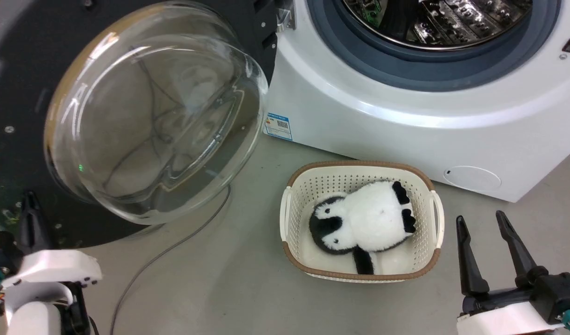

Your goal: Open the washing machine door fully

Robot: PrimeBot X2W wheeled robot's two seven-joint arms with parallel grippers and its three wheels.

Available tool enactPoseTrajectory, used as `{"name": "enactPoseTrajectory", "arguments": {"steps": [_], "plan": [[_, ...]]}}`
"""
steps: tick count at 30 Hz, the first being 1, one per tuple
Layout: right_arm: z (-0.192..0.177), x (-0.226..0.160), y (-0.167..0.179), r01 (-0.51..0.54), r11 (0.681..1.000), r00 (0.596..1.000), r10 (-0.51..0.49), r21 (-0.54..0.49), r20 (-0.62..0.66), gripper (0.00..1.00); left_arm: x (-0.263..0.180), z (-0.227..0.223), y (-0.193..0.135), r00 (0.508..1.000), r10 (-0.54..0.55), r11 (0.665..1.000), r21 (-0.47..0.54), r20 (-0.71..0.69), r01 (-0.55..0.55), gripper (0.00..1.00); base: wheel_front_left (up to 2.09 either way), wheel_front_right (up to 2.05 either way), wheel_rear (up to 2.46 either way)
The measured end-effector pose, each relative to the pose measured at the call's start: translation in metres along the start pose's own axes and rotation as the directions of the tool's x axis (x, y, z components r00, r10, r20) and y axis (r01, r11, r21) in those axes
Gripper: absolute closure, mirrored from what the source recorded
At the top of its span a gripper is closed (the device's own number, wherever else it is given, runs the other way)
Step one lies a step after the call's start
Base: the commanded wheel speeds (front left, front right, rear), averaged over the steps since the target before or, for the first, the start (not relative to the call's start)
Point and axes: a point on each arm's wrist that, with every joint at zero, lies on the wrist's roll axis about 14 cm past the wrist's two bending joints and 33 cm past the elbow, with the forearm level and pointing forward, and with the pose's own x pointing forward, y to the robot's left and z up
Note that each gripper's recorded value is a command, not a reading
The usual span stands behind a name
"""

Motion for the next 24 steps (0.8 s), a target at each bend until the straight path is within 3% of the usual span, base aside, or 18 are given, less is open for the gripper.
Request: {"name": "enactPoseTrajectory", "arguments": {"steps": [8, 24], "plan": [[-0.001, 0.001, -0.006, 0.017, 1.000, 1.000, -0.017, -0.001, -0.001, 0.00, 0.019, -0.001, 0.015, 0.998, 0.069, 0.997, -0.024, -0.004, -0.069, 1.00, 0.00, 0.00, 0.00], [0.010, -0.007, -0.011, 0.038, 0.999, 0.999, -0.037, -0.015, 0.022, 0.00, 0.030, -0.004, 0.023, 0.995, 0.097, 0.993, -0.059, -0.020, -0.098, 1.00, 0.00, 0.00, 0.00]]}}
